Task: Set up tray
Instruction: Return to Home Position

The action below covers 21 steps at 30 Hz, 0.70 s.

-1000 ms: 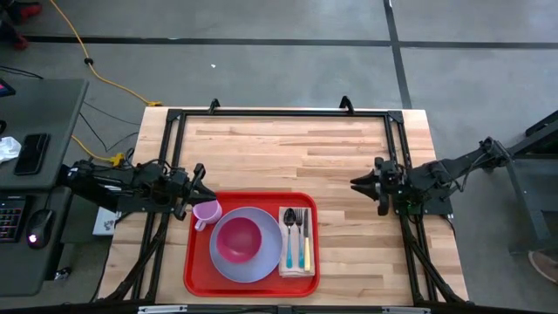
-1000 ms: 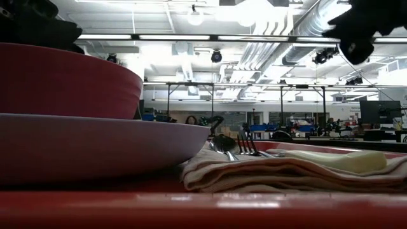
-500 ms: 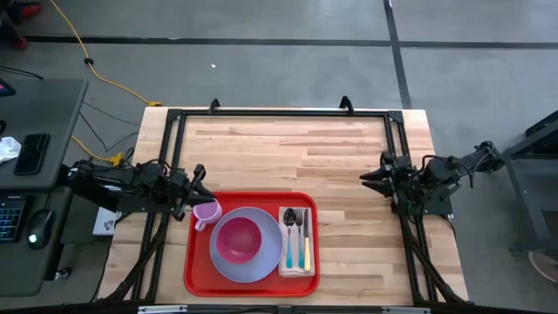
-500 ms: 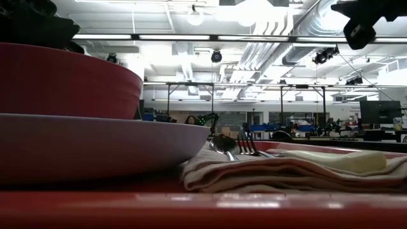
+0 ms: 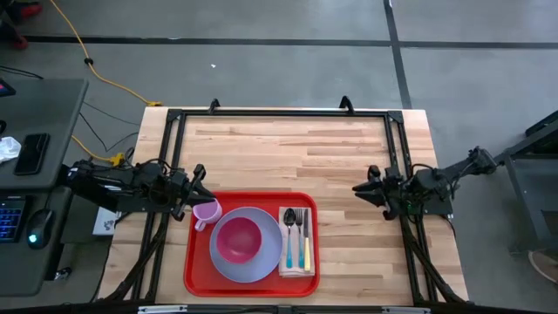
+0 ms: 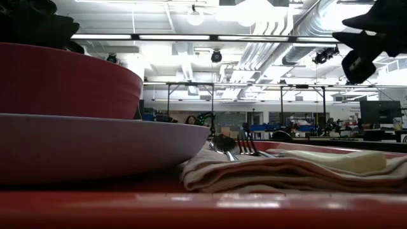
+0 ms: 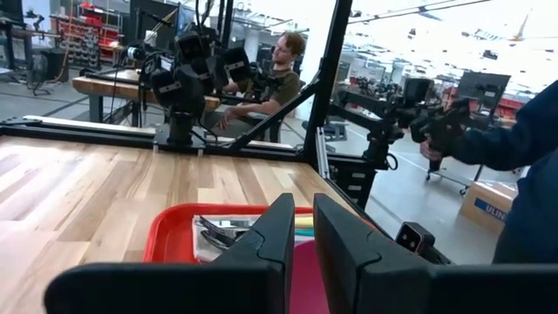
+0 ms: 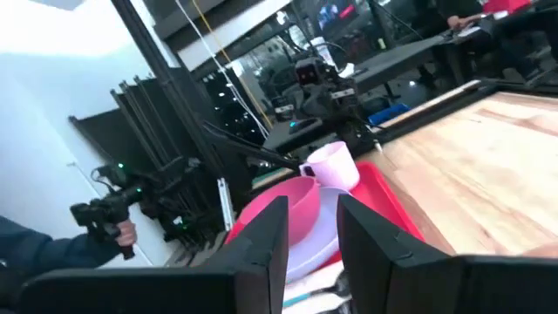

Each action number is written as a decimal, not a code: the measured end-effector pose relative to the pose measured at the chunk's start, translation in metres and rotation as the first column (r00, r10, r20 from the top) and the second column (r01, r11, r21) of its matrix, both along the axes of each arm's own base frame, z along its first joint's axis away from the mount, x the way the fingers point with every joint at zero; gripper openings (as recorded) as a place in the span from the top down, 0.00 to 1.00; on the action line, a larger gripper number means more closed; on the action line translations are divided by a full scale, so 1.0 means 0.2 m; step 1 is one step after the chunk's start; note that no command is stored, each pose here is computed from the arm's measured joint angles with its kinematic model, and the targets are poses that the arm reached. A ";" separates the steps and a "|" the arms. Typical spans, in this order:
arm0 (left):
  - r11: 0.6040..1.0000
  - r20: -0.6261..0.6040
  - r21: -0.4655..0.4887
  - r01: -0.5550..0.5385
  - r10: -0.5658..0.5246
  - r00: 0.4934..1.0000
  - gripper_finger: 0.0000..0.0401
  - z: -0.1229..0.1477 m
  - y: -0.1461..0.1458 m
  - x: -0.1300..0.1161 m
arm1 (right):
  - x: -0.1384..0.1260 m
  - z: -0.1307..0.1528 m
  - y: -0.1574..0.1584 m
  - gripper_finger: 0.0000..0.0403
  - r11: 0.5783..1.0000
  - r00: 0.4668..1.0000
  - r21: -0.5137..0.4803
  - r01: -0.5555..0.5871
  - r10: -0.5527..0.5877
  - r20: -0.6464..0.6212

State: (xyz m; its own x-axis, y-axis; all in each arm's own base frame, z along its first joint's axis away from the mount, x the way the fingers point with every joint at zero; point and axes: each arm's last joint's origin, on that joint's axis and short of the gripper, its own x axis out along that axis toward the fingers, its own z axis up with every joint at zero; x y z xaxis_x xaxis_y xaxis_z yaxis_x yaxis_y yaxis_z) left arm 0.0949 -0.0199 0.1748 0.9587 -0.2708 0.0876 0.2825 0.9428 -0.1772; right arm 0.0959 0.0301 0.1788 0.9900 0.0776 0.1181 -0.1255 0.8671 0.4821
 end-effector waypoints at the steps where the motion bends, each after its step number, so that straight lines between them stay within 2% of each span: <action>1: 1.000 0.002 0.000 0.000 0.000 1.000 0.80 0.00 0.00 0.00 | 0.00 0.00 0.00 0.81 1.000 1.000 -0.001 -0.004 0.004 0.000; 5: 1.000 0.003 0.005 0.005 -0.005 1.000 0.80 0.01 0.00 0.00 | -0.01 0.02 0.00 0.81 0.998 1.000 -0.055 -0.009 0.008 -0.020; 9: 0.998 0.007 0.058 0.022 -0.022 1.000 0.80 0.00 0.00 0.00 | -0.02 0.00 0.00 0.81 0.995 0.998 -0.098 -0.036 0.031 -0.046; 13: 0.997 0.005 0.078 0.017 -0.017 1.000 0.80 0.00 0.00 0.00 | -0.02 -0.02 0.00 0.81 0.995 0.995 -0.094 -0.042 0.033 -0.091; 21: 0.997 0.007 0.077 -0.020 0.020 1.000 0.80 0.00 0.00 0.00 | -0.02 -0.02 -0.01 0.81 0.995 0.996 -0.095 -0.016 0.008 -0.089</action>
